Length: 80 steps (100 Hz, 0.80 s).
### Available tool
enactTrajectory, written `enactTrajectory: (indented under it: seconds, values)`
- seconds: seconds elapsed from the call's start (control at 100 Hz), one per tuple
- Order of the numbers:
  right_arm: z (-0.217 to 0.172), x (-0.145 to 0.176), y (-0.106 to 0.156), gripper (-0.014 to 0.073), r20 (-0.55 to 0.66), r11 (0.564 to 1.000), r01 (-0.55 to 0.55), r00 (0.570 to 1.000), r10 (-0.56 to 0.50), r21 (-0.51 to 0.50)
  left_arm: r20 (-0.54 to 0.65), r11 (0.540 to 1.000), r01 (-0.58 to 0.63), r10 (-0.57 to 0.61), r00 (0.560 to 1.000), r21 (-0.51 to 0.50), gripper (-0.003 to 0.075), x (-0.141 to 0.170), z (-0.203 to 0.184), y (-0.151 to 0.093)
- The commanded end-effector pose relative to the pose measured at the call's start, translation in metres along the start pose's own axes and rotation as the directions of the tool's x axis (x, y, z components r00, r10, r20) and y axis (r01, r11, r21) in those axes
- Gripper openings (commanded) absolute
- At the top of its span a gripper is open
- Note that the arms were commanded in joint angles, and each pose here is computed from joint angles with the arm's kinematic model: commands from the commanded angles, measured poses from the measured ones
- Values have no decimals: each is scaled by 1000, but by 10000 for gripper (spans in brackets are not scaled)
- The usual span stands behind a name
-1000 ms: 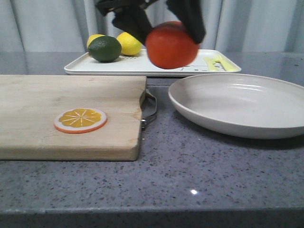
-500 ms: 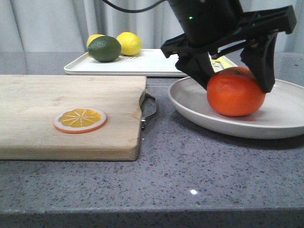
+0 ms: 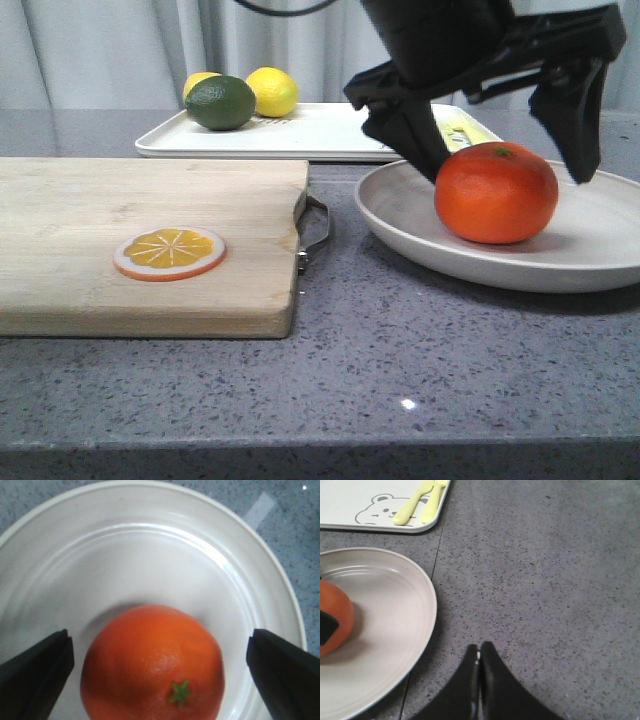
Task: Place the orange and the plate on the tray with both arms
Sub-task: 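Carry the orange with the left gripper onto the white plate and release, then raise the left gripper away from the plate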
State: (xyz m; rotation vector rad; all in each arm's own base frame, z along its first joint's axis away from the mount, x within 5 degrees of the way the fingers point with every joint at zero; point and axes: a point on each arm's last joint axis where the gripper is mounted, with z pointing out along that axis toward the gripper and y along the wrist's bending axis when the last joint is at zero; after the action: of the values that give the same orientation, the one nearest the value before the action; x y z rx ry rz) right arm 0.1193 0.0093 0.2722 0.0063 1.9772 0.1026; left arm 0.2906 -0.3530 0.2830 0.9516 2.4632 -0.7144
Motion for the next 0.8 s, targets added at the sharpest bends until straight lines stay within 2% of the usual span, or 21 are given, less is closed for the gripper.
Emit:
enactTrajectory:
  seconds: [0.0, 0.17, 0.25, 0.48, 0.61, 0.79]
  values:
    - [-3, -17, 1, -57, 89, 1000, 8, 996, -7, -6, 128, 999, -32, 26, 991, 40, 671, -20, -42, -20]
    - [-3, -16, 1, -57, 82, 1000, 7, 997, -7, -6, 159, 997, -81, 80, 984, 4, 667, -25, -68, -25]
    - [-3, -16, 1, -57, 79, 1000, 7, 997, -7, -5, 193, 996, -93, 91, 977, 0, 625, -26, -84, -28]
    - [-3, -15, 1, -57, 66, 1000, 7, 998, -7, -4, 284, 994, -109, 109, 953, -15, 398, -16, -124, -35]
    - [-5, -19, 1, -57, 40, 1000, 8, 999, -8, -1, 318, 995, -95, 97, 943, -23, 288, 6, -136, -33]
    - [-1, -30, 2, -49, -27, 1000, 19, 999, -19, 7, 444, 997, -74, 83, 892, -39, 116, 45, -162, -28]
